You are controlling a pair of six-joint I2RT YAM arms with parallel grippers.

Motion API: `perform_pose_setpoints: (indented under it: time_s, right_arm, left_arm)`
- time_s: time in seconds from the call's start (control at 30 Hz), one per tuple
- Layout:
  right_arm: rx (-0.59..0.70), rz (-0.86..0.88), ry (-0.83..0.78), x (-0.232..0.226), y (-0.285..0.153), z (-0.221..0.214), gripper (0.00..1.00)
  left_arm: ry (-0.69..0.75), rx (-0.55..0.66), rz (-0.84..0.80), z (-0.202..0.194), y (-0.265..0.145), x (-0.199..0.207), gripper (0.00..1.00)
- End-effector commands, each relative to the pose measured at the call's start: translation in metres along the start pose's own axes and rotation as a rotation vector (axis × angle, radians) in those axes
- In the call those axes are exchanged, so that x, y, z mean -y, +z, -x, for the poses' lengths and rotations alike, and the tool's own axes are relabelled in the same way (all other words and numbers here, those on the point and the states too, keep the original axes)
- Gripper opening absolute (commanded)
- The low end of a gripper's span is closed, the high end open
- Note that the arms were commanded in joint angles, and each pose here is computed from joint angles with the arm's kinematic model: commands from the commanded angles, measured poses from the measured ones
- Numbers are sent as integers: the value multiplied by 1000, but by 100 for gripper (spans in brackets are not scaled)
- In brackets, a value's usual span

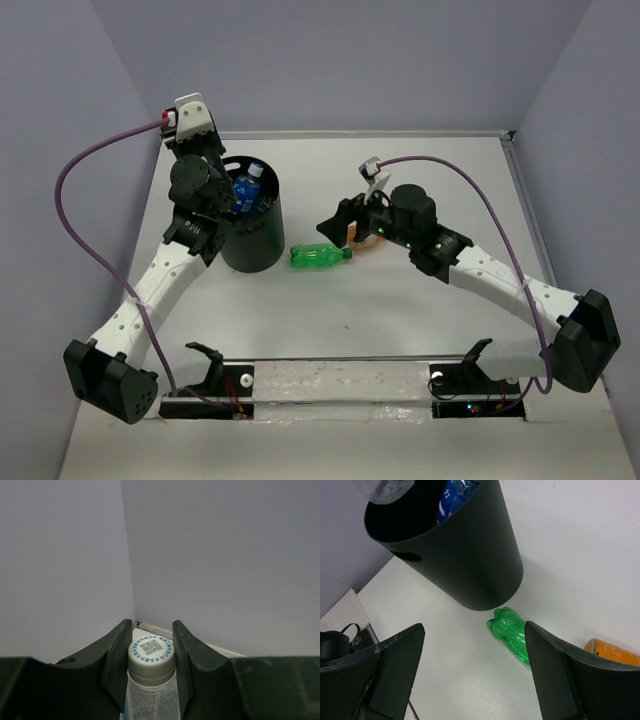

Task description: Put the plastic bottles in the bin

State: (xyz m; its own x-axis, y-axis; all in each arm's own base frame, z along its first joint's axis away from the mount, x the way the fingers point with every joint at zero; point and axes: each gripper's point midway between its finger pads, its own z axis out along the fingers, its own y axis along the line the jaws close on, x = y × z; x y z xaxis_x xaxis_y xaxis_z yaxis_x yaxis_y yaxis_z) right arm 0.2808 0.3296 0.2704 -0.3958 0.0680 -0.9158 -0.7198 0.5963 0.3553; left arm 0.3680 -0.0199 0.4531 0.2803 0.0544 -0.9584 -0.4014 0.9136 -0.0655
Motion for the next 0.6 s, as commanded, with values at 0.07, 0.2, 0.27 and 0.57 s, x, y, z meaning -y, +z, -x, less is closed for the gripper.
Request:
perform_pose_setpoints:
  time_s: [0.07, 0.2, 0.27, 0.57]
  right_arm:
    - [72, 22, -34, -10, -7, 19, 86]
    - [74, 17, -35, -8, -8, 18, 86]
    - [73, 23, -33, -9, -7, 17, 86]
    - [69, 27, -13, -8, 3, 15, 86]
  left_arm:
    - [14, -10, 30, -41, 6, 1, 0]
    - [5, -101, -19, -100, -11, 9, 0]
    - [28, -150, -15, -129, -22, 3, 0]
    - [1, -207, -70, -155, -43, 2, 18]
